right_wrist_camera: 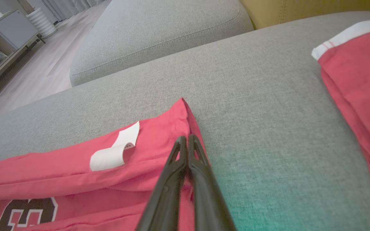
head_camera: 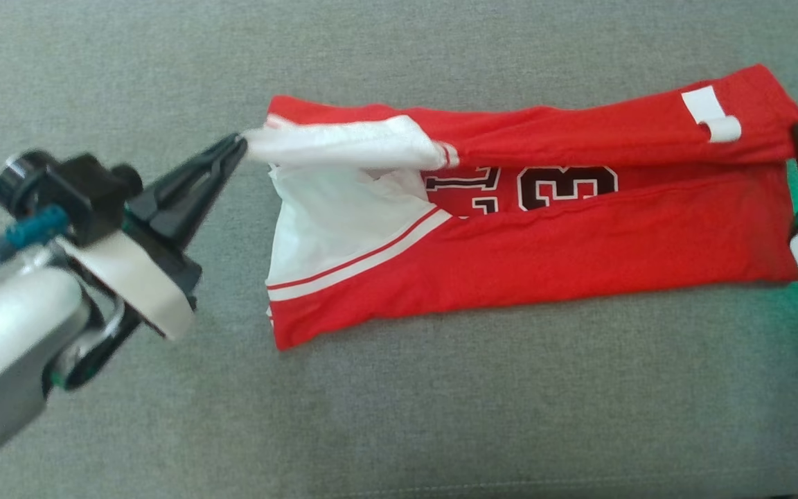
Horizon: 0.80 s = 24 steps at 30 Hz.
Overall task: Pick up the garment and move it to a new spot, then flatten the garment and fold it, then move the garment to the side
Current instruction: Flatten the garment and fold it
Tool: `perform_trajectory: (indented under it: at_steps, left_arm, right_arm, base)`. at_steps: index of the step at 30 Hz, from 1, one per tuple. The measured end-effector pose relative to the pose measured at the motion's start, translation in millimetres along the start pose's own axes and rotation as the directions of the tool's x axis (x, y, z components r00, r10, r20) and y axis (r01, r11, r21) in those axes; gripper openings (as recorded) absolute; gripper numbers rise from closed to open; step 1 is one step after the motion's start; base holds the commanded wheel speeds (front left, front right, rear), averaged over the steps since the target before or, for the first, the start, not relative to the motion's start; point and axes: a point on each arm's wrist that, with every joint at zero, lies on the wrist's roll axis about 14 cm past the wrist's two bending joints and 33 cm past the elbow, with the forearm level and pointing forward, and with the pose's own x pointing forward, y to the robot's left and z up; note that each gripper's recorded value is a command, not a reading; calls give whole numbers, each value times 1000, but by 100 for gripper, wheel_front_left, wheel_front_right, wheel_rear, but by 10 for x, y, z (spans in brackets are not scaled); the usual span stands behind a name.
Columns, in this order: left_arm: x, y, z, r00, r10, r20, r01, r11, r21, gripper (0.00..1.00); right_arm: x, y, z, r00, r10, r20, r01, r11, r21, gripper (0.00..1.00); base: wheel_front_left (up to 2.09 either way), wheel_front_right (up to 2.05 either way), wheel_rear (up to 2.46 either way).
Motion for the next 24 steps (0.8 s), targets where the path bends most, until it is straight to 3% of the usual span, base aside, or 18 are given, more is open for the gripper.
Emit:
perform_trajectory:
  at_steps: [18, 19, 20, 21, 23, 24]
  left_arm:
    - [-243, -383, -320, 999, 1, -42, -6, 994, -107, 0]
    - [-252, -407, -367, 999, 0, -52, -6, 993, -120, 0]
    - [-255, -429, -406, 998, 0, -58, -8, 990, -138, 0]
    - [-253, -455, -437, 998, 3, -57, -13, 986, -164, 13]
    - [-240, -474, -495, 998, 32, -56, -43, 978, -204, 54]
    - [-227, -463, -496, 997, 59, -46, -67, 974, -218, 100]
  right_arm:
    - [-262, -104, -224, 999, -26, -32, 27, 999, 23, 0]
    - [-268, -101, -255, 999, -27, -37, 28, 999, 23, 8]
    - [-269, -87, -281, 999, -26, -40, 28, 999, 27, 36]
    - [-273, -70, -314, 999, -25, -47, 26, 999, 31, 100]
    - [-277, -35, -313, 999, -23, -27, 24, 999, 33, 100]
    - [-285, -29, -286, 1000, -26, -4, 26, 999, 37, 100]
  base:
    - [0, 0, 0]
    - [0, 0, 0]
    - [0, 0, 0]
    - [0, 0, 0]
    - [0, 0, 0]
    - [0, 0, 0]
